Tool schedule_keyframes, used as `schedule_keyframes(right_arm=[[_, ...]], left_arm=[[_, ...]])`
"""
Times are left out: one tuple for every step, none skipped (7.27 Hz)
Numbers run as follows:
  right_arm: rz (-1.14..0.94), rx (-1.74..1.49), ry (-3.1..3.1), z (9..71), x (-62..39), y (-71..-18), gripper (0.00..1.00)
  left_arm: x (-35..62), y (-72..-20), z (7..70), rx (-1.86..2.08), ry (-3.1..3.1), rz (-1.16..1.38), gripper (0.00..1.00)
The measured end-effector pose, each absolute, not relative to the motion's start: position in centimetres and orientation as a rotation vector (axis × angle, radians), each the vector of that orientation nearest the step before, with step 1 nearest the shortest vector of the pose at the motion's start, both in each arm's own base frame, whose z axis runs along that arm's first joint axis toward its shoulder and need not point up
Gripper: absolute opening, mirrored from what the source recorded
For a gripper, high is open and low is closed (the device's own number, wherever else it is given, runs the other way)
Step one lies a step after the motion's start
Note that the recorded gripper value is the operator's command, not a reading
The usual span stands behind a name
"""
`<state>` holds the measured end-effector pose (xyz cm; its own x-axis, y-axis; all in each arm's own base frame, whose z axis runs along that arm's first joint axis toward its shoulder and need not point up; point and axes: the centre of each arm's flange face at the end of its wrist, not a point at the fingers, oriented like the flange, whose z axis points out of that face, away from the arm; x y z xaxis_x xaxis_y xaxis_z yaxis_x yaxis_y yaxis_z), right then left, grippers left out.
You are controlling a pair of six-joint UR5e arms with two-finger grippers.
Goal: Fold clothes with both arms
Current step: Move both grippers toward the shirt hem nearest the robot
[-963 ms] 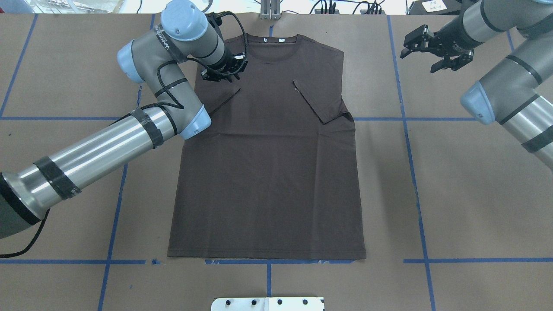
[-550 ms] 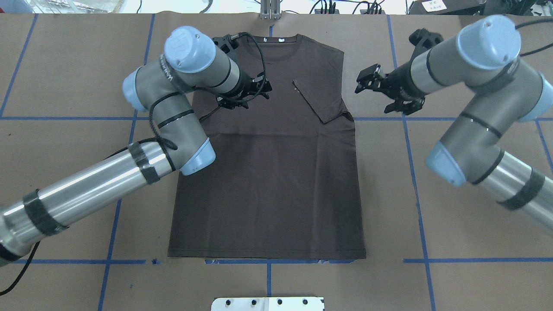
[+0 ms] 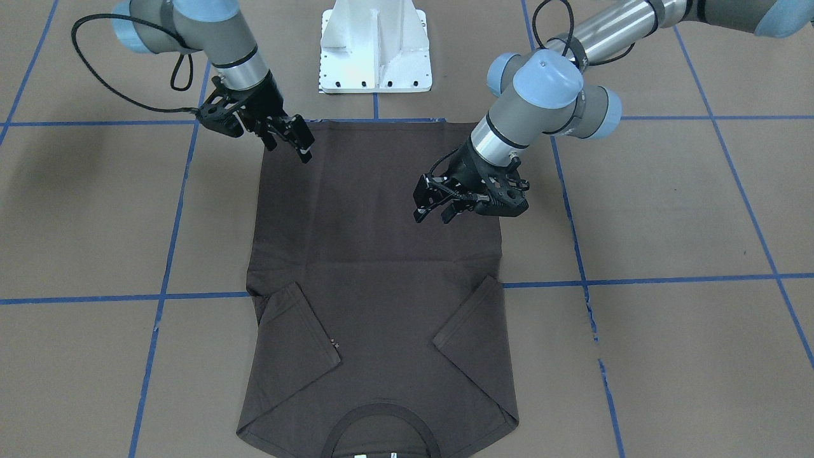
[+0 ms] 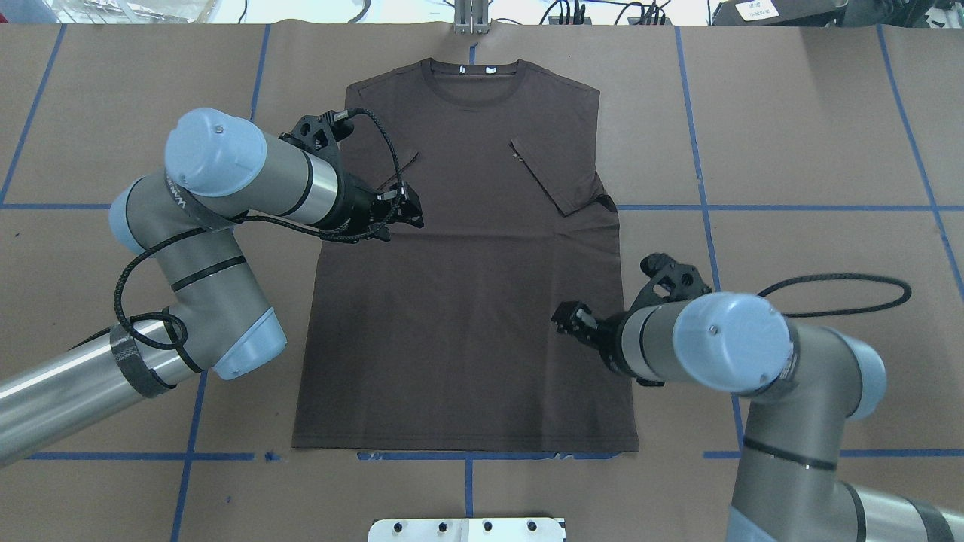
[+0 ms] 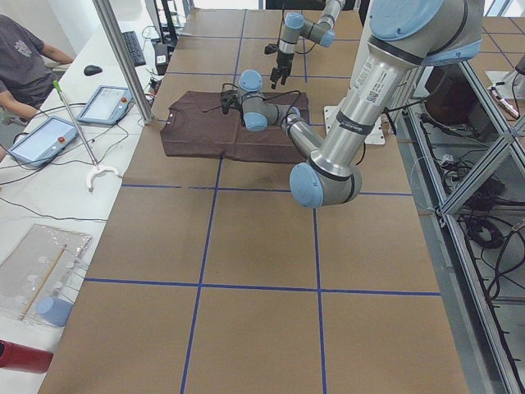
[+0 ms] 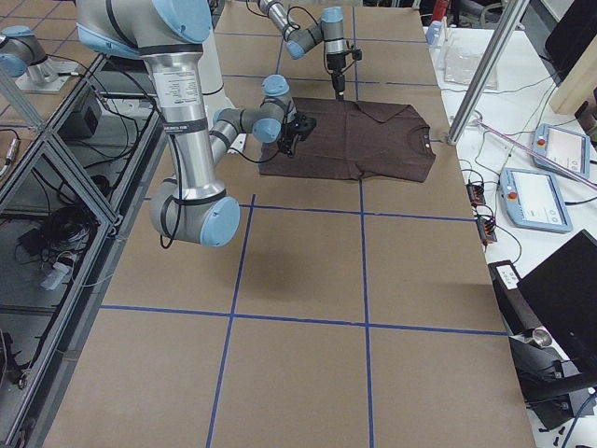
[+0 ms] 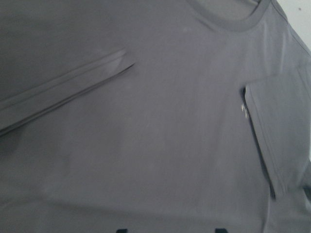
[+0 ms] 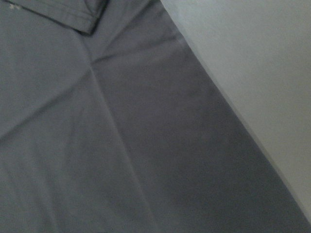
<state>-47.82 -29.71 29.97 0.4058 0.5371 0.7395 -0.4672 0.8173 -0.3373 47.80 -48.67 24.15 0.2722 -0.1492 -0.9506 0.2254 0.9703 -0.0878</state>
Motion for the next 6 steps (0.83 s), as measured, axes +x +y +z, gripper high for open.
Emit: schedule_keyframes(right_arm=[[0.660, -0.080, -0.911, 31.2, -49.1, -27.0, 0.73], [0.674, -0.074, -0.878, 32.4, -49.6, -25.3, 0.70], [0.681, -0.077, -0.852, 33.6, -49.6, -24.0, 0.70], [0.680, -0.086, -0.830, 34.8, -49.2, -22.7, 0.70], [0.673, -0.092, -0.812, 35.8, -48.7, -21.6, 0.70], [0.665, -0.095, -0.795, 36.6, -48.3, -20.8, 0.66]], left_arm=[[47.6, -48.4, 24.2, 0.065, 1.274, -0.246, 0.62], [47.6, -48.4, 24.3, 0.064, 1.273, -0.246, 0.63], [47.6, -48.4, 24.3, 0.064, 1.272, -0.249, 0.63], [47.6, -48.4, 24.4, 0.064, 1.271, -0.252, 0.65], [47.6, -48.4, 24.5, 0.063, 1.270, -0.254, 0.65], [47.7, -48.4, 24.5, 0.061, 1.270, -0.255, 0.66]])
